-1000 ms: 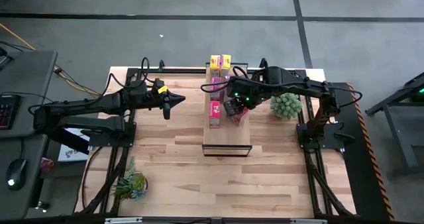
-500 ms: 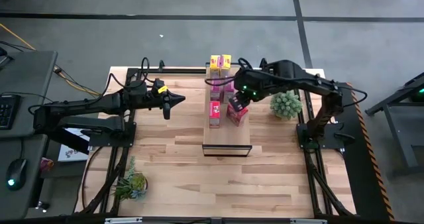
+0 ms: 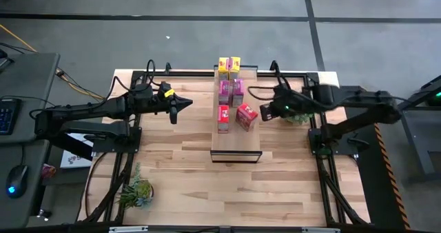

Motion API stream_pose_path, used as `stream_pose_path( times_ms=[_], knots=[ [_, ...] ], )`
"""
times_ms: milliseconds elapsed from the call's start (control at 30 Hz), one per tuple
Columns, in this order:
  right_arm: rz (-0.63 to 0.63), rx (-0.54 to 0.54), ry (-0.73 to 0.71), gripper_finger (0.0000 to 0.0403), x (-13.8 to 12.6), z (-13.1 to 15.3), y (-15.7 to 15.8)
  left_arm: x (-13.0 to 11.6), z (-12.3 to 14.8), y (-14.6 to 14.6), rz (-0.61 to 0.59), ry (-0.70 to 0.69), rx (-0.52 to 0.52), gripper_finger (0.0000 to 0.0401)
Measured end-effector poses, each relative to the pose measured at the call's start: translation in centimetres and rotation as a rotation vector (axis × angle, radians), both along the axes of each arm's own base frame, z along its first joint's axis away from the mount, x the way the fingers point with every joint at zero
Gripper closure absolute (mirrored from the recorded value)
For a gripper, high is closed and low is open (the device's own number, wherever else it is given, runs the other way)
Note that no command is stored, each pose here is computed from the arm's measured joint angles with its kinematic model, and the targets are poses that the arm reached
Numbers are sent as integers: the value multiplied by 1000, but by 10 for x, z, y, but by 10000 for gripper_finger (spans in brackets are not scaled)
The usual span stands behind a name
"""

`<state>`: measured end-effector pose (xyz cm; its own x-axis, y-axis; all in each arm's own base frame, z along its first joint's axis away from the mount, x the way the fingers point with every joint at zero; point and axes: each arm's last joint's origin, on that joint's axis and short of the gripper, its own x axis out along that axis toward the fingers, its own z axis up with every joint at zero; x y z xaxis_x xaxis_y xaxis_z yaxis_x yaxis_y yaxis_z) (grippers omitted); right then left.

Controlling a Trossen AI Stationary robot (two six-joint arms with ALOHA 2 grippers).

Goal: Stack cereal on shelf
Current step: Align the red cereal box with the other red cereal box on the shelf

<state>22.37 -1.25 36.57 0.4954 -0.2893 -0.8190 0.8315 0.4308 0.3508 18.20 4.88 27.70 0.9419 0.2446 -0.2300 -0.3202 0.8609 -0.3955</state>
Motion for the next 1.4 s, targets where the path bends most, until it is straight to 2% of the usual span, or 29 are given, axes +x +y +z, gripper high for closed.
stream_pose_path(
  times_ms=[200, 300, 400, 967, 1267, 1400],
  knots=[
    [-93, 43, -345, 402, 5, -56, 1, 0, 0, 1, 30, 2, 7, 401],
    [-125, 82, -409, 402, 9, -79, 1, 0, 0, 1, 31, 2, 7, 401],
    [-132, 108, -441, 402, 12, -90, 5, 0, 0, 1, 31, 2, 7, 401],
    [-176, 168, -500, 403, 9, -93, 41, -1, 0, 2, 73, 4, 17, 401],
    [-167, 182, -547, 403, 31, -102, 48, -1, 0, 2, 73, 6, 23, 401],
    [-168, 179, -546, 403, 32, -103, 48, -1, 0, 2, 73, 6, 24, 401]
  ],
)
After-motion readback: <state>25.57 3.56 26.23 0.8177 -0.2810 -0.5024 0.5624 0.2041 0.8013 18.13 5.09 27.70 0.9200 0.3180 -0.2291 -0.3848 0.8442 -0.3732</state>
